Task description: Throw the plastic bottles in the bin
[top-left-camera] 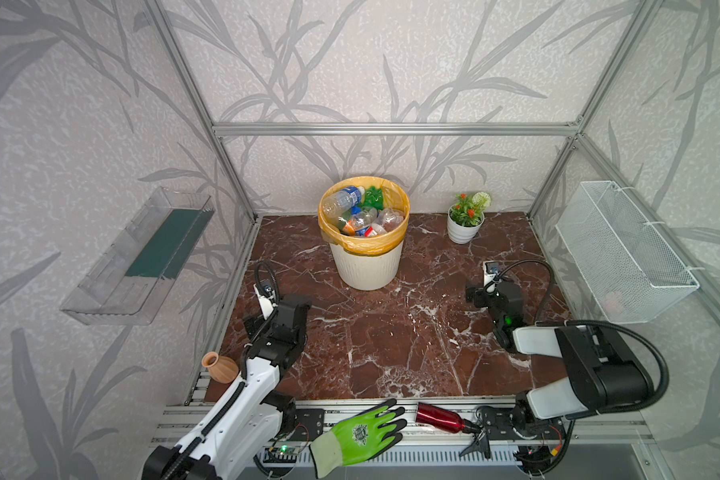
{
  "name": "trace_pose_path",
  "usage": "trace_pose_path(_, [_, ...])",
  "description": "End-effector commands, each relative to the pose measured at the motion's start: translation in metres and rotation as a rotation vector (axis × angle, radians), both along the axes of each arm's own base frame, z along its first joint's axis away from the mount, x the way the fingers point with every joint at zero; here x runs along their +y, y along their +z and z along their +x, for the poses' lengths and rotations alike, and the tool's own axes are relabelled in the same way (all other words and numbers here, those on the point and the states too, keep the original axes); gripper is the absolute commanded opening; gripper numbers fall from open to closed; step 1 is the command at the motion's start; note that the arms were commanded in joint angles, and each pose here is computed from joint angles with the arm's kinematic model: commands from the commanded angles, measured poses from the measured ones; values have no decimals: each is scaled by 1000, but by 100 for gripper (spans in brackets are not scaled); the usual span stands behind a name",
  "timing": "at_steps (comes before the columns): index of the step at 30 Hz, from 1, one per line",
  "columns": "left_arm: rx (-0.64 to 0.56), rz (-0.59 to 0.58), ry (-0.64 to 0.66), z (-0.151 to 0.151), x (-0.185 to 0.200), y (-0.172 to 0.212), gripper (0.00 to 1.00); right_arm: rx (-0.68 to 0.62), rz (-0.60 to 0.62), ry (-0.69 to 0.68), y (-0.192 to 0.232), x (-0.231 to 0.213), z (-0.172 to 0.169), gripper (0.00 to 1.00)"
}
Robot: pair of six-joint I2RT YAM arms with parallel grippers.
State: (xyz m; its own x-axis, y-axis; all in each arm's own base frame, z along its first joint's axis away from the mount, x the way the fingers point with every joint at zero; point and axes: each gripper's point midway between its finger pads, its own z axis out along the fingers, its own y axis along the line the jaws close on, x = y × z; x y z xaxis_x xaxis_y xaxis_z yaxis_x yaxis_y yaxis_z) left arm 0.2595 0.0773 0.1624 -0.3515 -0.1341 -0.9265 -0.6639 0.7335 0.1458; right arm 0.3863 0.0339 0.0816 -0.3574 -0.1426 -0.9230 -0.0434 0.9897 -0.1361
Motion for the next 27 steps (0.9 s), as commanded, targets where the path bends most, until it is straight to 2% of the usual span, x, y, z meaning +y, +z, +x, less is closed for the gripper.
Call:
trace_pose_path(1, [-64, -6, 28, 4, 5, 9, 99, -15, 2, -20, 12, -3, 4, 99])
trace_pose_path(3, [-77, -10, 30, 9, 7, 9, 99, 4, 19, -29, 11, -3, 9, 99])
trace_pose_path(6, [-95, -31, 3, 23, 6, 2, 99, -71, 29, -2, 13, -3, 12, 99])
trace_pose_path(8, [-95, -29, -28, 37, 4, -3, 99, -24, 29, -5, 10, -3, 11, 99])
trace_pose_path(11, [-111, -13, -26, 54, 7, -14, 99, -63, 29, -4, 12, -3, 11, 99])
trace_pose_path(16, [-164, -15, -240, 90, -9, -31, 96, -46, 33, -6, 10, -4, 11, 99])
trace_pose_path(19, [-151, -75, -353, 107, -15, -63, 88, -51, 32, -5, 11, -3, 11, 99])
trace_pose_path(20, [-194, -49, -368, 117, -15, -59, 85, -54, 32, -5, 11, -3, 11, 99])
trace_pose_path(21, [-191, -49, -394, 123, -20, -53, 87, -54, 32, -5, 12, -3, 11, 99])
trace_pose_path(23, [-46, -104, -409, 128, -24, -64, 87, -56, 32, -5, 12, -4, 11, 99])
trace_pose_path(25, [-49, -90, -406, 128, -23, -68, 97, -55, 31, -4, 12, -3, 11, 99])
trace_pose_path(27, [-42, -93, -383, 127, -20, -68, 99, -56, 30, -7, 11, -4, 11, 99])
